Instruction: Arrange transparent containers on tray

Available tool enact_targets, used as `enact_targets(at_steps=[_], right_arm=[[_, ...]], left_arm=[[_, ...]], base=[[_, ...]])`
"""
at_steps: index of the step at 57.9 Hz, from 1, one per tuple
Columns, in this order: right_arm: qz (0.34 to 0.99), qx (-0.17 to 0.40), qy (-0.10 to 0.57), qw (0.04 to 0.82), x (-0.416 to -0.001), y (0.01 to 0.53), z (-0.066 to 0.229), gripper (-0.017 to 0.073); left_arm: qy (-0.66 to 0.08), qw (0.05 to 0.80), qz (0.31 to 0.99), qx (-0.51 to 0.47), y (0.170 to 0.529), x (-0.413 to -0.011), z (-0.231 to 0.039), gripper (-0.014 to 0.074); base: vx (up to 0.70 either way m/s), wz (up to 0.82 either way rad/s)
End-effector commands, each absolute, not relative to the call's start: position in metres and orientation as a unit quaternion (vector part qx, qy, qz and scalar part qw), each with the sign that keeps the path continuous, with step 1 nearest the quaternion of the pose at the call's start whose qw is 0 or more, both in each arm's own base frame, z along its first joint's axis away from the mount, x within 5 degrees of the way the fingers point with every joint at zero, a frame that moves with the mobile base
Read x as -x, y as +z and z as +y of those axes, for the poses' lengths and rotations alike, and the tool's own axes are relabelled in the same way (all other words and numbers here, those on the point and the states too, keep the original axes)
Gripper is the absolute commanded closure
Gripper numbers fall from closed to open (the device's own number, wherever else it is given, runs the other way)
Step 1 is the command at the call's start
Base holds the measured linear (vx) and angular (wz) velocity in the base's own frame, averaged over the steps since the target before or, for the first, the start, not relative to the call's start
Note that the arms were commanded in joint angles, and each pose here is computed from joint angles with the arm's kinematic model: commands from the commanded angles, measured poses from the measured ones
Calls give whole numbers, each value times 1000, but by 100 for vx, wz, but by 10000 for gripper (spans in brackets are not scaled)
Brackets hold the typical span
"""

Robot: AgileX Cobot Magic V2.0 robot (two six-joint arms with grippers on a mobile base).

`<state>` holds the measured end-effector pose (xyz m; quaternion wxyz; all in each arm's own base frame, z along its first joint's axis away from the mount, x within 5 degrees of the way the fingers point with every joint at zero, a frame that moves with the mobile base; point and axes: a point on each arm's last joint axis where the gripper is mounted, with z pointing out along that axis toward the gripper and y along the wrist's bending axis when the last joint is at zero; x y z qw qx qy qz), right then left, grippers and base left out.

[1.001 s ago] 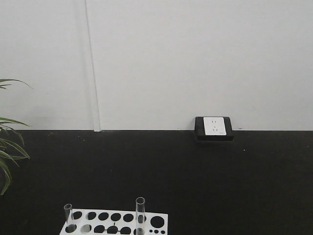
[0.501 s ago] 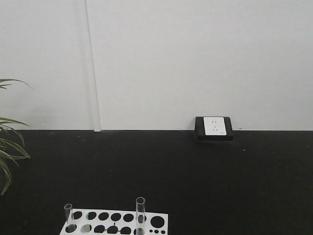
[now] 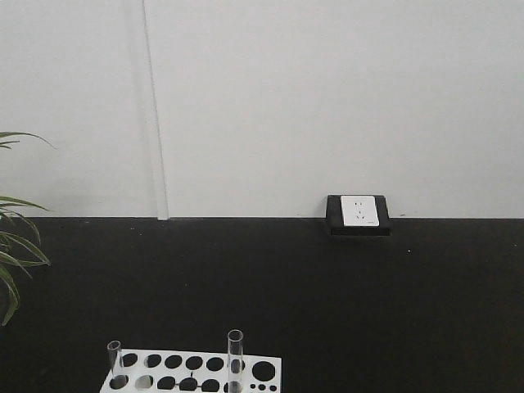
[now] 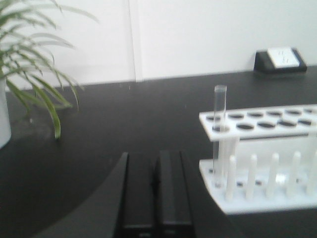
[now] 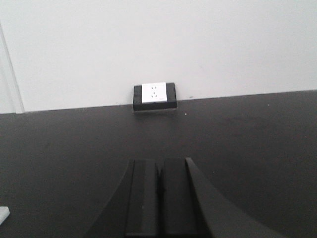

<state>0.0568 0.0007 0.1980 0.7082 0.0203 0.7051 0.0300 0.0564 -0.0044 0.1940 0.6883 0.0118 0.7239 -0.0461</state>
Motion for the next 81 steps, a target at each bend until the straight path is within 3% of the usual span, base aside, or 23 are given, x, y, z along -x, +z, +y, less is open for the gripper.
enact_targets(at_steps=[1, 23, 35, 44, 53, 81], right_arm=[[663, -17, 29, 748, -56, 206, 1, 505], [604, -7, 24, 796, -50, 239, 1, 505], [616, -9, 18, 788, -46, 301, 0, 505], [636, -11, 16, 771, -59, 339, 0, 505], [658, -11, 16, 752, -84, 350, 0, 505], [741, -17, 21, 671, -140, 323, 1, 489]], left_arm=[[-55, 734, 677, -11, 198, -57, -5, 600], [-65, 810, 583, -15, 222, -52, -6, 600], [-61, 848, 526, -16, 293, -34, -4, 599], [17, 832, 551, -60, 345, -31, -3, 598], [25, 794, 604, -65, 369, -54, -4, 598], [-7, 666, 744, -53, 331, -150, -13, 551]], base=[[0, 0], [0, 0], [0, 0], [0, 0], [0, 0], [0, 0]])
